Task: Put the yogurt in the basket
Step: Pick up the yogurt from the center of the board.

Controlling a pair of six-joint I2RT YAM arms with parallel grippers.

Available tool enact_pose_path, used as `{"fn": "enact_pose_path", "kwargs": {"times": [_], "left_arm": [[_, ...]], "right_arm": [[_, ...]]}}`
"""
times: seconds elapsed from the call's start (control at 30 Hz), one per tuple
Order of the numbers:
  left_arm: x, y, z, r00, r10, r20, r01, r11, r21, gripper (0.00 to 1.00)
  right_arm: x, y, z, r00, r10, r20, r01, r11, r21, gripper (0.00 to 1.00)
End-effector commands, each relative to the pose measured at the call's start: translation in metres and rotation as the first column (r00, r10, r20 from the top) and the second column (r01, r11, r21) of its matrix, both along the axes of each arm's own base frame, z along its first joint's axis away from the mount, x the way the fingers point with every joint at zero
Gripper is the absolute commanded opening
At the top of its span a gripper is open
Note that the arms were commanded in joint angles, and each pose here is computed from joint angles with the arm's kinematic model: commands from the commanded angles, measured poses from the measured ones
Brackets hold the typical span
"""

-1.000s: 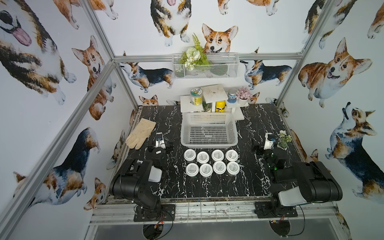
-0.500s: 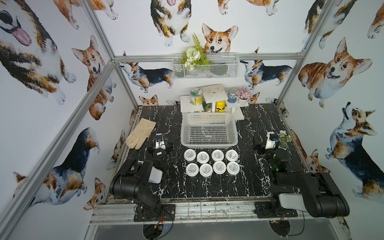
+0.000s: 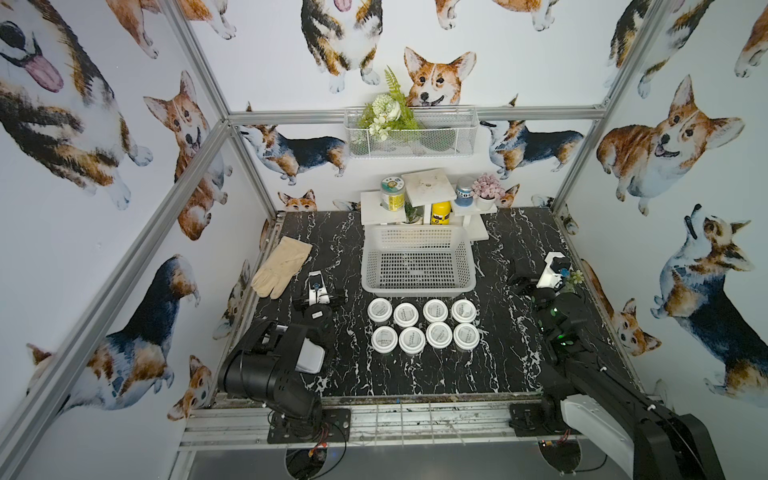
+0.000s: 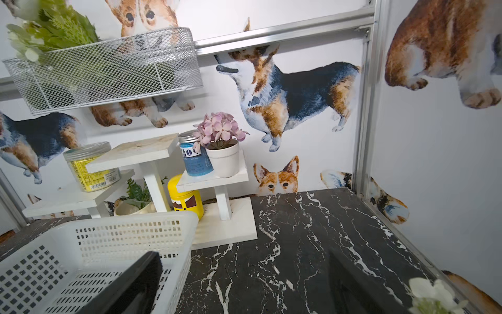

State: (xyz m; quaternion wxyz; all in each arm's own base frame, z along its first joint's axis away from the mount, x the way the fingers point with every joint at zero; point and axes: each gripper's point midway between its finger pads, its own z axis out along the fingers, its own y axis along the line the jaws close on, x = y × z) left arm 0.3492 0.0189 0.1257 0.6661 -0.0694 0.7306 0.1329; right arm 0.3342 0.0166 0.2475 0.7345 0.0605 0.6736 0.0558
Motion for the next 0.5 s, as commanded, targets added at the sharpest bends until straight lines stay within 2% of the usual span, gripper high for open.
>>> {"fn": "enact_pose_path", "kwargs": {"times": [0.0, 0.03, 0.1, 0.17, 0.27, 0.33, 0.4, 0.47], "left_arm": [[-0.003, 0.005, 0.032, 0.995, 0.086, 0.06, -0.088, 0.996, 0.03, 1.0], [-0.001, -0.003, 0.046, 0.997, 0.058, 0.048, -0.06, 0.998, 0.037, 1.0], [-0.006, -0.024, 0.087, 0.995, 0.002, 0.101, -0.012, 0.995, 0.1, 1.0], [-0.016, -0.04, 0.115, 0.984, -0.069, 0.165, 0.056, 0.995, 0.081, 1.0], [-0.032, -0.04, 0.131, 0.983, -0.078, 0.166, 0.1, 0.987, -0.129, 1.0], [-0.048, -0.045, 0.142, 0.978, -0.137, 0.158, 0.165, 0.969, -0.184, 1.0], [-0.065, -0.049, 0.156, 0.959, -0.186, 0.213, 0.235, 0.944, -0.232, 1.0], [-0.079, -0.05, 0.168, 0.945, -0.216, 0.245, 0.281, 0.921, -0.27, 0.89]], "right_arm": [[0.007, 0.002, -0.016, 0.994, 0.013, -0.112, -0.007, 0.999, 0.054, 0.99], [0.009, 0.004, -0.016, 0.992, 0.02, -0.123, -0.012, 0.998, 0.068, 0.99], [0.013, 0.007, -0.017, 0.988, 0.037, -0.147, -0.025, 0.996, 0.087, 0.99], [0.015, 0.012, -0.016, 0.982, 0.066, -0.175, -0.052, 0.995, 0.087, 0.99], [0.019, 0.011, -0.014, 0.973, 0.061, -0.224, -0.037, 0.993, 0.11, 1.0], [0.019, 0.005, -0.018, 0.957, 0.032, -0.288, 0.011, 0.989, 0.145, 0.99], [0.016, -0.002, -0.024, 0.936, 0.01, -0.353, 0.069, 0.975, 0.211, 0.99], [0.012, 0.009, -0.024, 0.931, 0.102, -0.351, 0.001, 0.959, 0.282, 0.99]]}}
